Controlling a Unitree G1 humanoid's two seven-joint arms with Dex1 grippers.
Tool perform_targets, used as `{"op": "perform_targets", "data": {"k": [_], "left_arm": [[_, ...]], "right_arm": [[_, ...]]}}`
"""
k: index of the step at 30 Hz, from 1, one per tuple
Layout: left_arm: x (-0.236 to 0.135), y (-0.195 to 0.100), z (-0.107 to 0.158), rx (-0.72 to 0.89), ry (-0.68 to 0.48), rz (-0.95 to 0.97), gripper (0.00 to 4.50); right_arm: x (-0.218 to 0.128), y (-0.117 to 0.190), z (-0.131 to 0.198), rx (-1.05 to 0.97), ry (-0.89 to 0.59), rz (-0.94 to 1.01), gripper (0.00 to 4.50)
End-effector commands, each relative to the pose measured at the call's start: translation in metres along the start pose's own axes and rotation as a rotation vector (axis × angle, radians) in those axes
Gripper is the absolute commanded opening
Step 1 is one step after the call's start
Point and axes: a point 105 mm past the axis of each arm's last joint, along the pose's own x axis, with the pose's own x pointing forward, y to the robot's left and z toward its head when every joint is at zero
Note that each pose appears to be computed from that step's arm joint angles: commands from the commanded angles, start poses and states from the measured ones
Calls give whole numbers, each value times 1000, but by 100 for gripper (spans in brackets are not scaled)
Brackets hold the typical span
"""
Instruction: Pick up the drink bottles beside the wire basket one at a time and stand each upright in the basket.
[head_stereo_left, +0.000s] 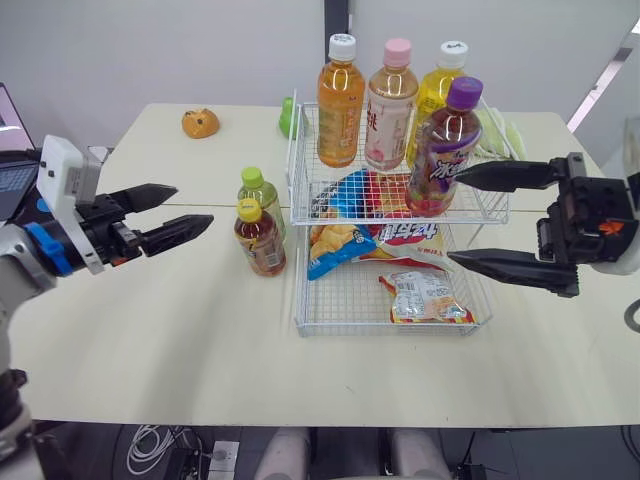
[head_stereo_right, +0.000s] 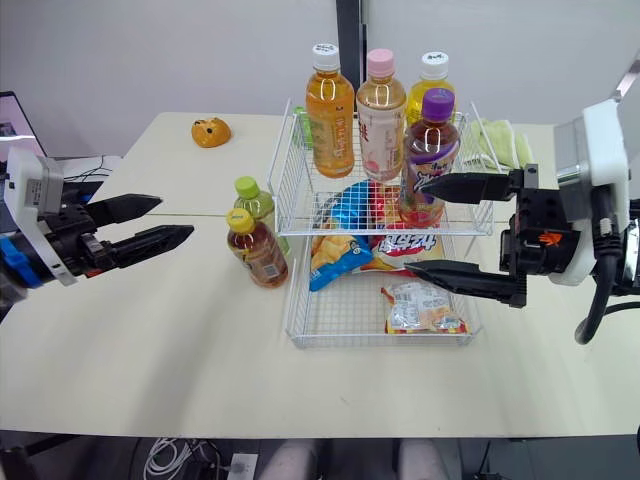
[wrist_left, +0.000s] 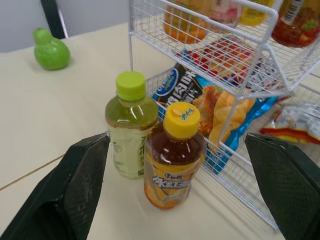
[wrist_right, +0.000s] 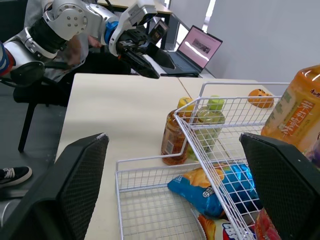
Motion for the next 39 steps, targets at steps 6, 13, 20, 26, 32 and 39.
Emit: {"op": "perform_targets", "data": {"k": [6, 13, 20, 26, 32, 39], "left_arm": [[22, -20, -1, 27, -88, 139, 446], [49, -24, -11, 19, -120, 289, 446], [70, -21, -16, 5, -123, 336, 446], [84, -24, -16, 16, -123, 317, 446], [92, -31, -19, 8, -106, 294, 446], [97, -41, -22, 5, -93, 282, 446]], "right_arm": [[-1, 7, 3, -33, 17, 37, 450], [2, 7, 5, -44, 24, 29, 450], [2, 5, 4, -42, 31, 9, 450], [3, 4, 3, -31, 18, 8, 450], [0, 4, 5, -28, 14, -3, 450], [-1, 6, 6, -25, 14, -5, 450]]}}
